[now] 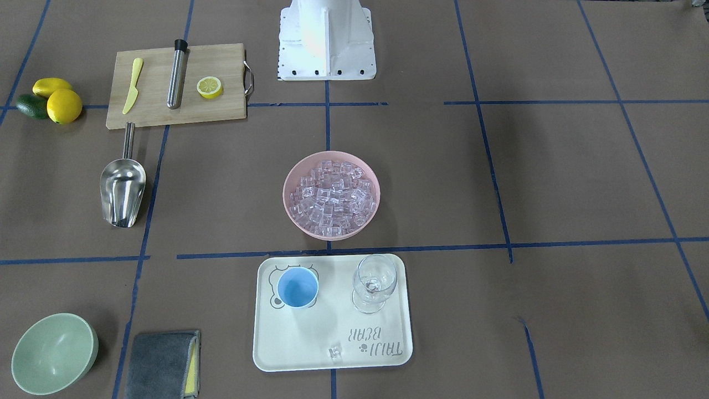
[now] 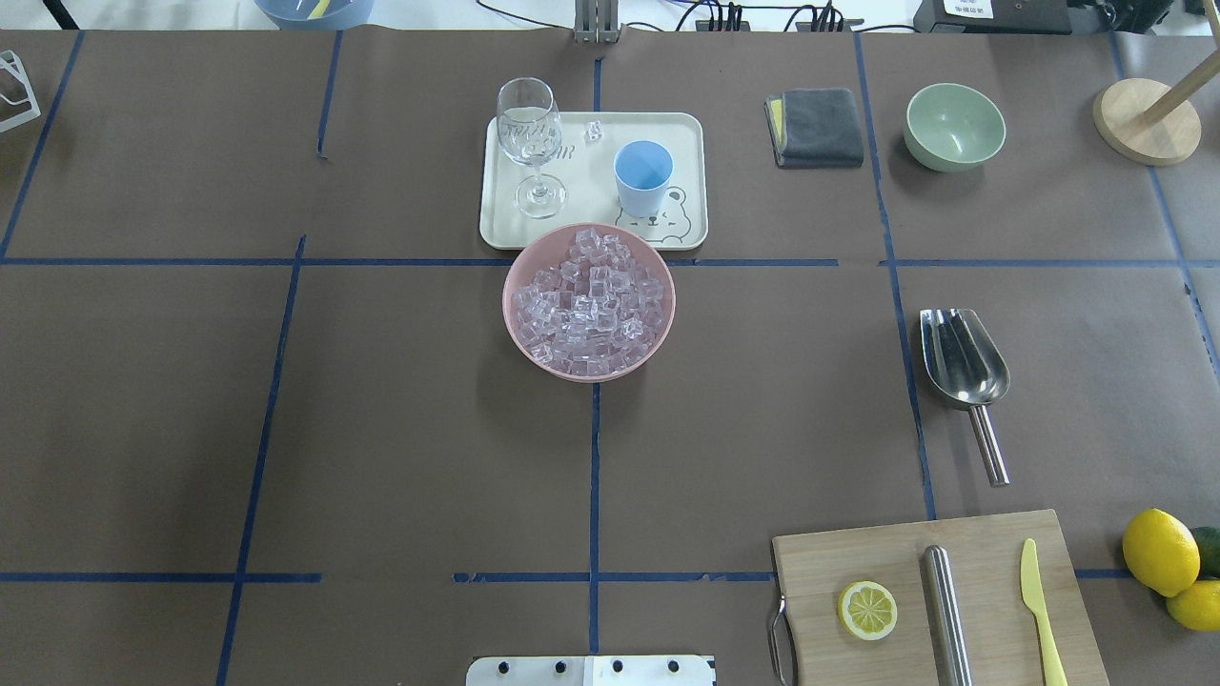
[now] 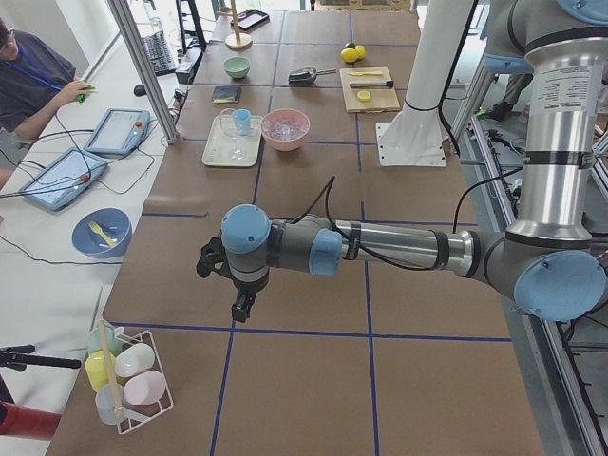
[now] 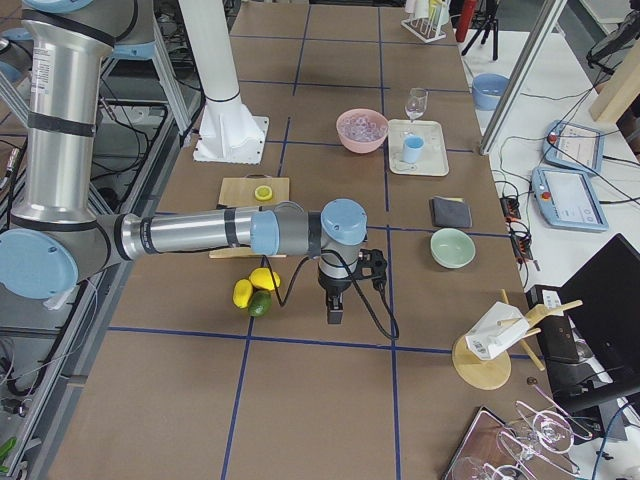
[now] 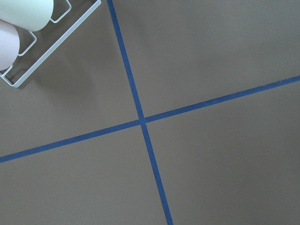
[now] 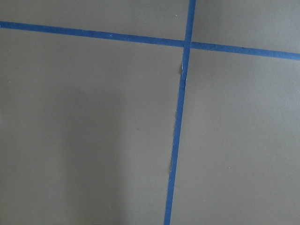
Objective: Put ice in cup with scoop
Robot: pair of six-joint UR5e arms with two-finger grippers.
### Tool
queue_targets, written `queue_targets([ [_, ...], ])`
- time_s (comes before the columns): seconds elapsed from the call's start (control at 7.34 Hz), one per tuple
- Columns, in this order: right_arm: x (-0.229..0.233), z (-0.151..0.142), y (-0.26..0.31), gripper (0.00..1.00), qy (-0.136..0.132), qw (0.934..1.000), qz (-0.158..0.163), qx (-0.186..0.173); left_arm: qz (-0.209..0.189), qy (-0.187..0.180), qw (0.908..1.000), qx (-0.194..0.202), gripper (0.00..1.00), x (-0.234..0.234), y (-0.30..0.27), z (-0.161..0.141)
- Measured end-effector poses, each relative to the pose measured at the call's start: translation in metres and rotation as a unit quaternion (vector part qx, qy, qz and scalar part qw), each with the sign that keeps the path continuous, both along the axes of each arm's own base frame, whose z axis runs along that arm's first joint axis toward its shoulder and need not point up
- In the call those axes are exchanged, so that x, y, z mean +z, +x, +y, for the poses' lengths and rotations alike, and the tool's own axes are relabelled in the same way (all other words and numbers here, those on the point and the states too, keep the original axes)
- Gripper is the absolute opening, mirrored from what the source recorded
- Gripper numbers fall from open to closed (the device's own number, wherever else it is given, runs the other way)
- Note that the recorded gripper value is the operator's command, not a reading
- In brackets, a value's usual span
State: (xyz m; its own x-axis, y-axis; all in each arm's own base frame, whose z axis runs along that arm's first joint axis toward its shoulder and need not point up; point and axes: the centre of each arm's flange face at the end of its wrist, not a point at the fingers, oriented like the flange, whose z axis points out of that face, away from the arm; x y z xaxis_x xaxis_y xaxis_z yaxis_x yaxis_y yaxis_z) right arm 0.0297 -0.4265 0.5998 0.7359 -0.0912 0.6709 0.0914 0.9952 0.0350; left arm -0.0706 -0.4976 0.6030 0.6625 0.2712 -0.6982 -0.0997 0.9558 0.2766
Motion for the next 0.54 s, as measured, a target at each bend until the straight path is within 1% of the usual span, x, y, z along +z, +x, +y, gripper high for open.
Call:
queue_targets([
  [0.54, -0.0012, -0.002, -0.0002, 1.0, 0.002, 1.0, 0.0, 0.0, 0.001, 0.0, 1.0, 0.0, 1.0, 0.0002, 0.0004, 0.0],
])
